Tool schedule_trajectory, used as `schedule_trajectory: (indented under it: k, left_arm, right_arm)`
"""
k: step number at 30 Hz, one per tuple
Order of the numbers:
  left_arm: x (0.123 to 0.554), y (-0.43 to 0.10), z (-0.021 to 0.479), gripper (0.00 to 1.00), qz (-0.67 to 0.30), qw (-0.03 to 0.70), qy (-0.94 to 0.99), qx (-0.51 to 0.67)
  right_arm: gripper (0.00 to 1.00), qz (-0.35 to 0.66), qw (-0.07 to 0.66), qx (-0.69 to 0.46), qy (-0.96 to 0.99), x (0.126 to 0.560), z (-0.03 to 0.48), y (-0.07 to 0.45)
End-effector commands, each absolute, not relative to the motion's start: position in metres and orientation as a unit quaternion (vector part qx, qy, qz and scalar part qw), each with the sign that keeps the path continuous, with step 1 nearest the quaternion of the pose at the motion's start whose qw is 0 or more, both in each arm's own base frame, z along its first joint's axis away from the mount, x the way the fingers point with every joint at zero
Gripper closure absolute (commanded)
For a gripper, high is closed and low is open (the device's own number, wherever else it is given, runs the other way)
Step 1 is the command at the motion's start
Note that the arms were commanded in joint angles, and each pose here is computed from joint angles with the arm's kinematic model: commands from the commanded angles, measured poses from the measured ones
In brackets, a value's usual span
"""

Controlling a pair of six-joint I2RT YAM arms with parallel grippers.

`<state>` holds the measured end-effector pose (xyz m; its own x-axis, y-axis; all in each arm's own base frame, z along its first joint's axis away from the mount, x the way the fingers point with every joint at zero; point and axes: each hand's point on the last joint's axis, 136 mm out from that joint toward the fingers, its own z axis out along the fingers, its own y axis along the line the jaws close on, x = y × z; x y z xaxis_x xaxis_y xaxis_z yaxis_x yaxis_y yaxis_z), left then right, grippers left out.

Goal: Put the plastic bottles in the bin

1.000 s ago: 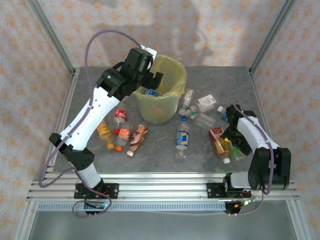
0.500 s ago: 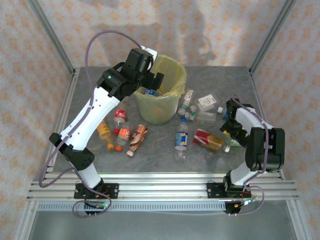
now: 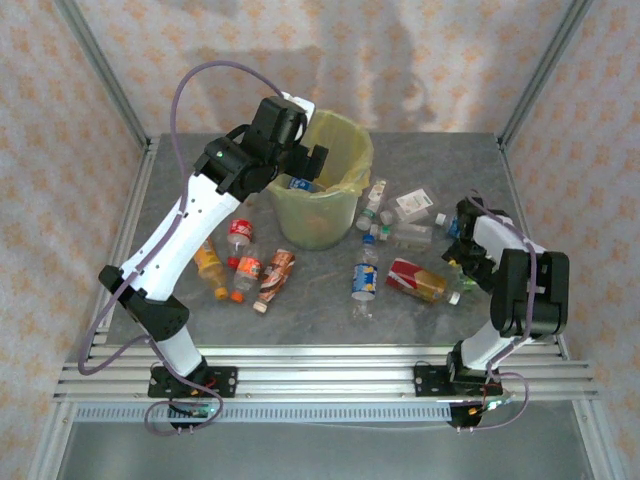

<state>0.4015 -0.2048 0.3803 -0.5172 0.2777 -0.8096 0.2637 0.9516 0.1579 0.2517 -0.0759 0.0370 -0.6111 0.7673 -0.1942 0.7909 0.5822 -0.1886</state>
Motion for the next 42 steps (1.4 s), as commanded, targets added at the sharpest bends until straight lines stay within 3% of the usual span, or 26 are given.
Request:
schedule_trajectory:
  k: [1,8,12,21,25,32,42]
  left_arm:
    - [0.397,-0.204,0.392,0.0,-0.005,0.481,0.865,0.147]
    - [0.4,-0.202,0.388,0.0,0.003,0.478,0.866,0.142]
    - [0.4,-0.2,0.387,0.0,0.008,0.478,0.867,0.14]
    - [0.398,-0.193,0.391,0.0,0.012,0.49,0.863,0.124]
    - [0.396,-0.188,0.395,0.0,0.011,0.501,0.859,0.109]
    - [0.389,-0.173,0.405,0.0,0.003,0.534,0.844,0.057]
    - [0.372,-0.133,0.408,0.0,-0.001,0.569,0.822,-0.037]
  right_arm:
    - [0.03,-0.118,0.043,0.462,0.878,0.248,0.026,-0.083]
    - [0.16,-0.092,0.051,0.473,0.875,0.251,0.022,-0.079]
    - [0.3,-0.103,0.063,0.477,0.871,0.247,0.029,-0.083]
    - [0.55,-0.137,0.135,0.485,0.853,0.226,0.09,-0.099]
    - [0.58,-0.105,0.196,0.482,0.848,0.224,0.134,-0.095]
    - [0.62,0.038,0.329,0.429,0.84,0.251,0.22,-0.057]
    - [0.63,0.107,0.414,0.298,0.853,0.3,0.307,0.023]
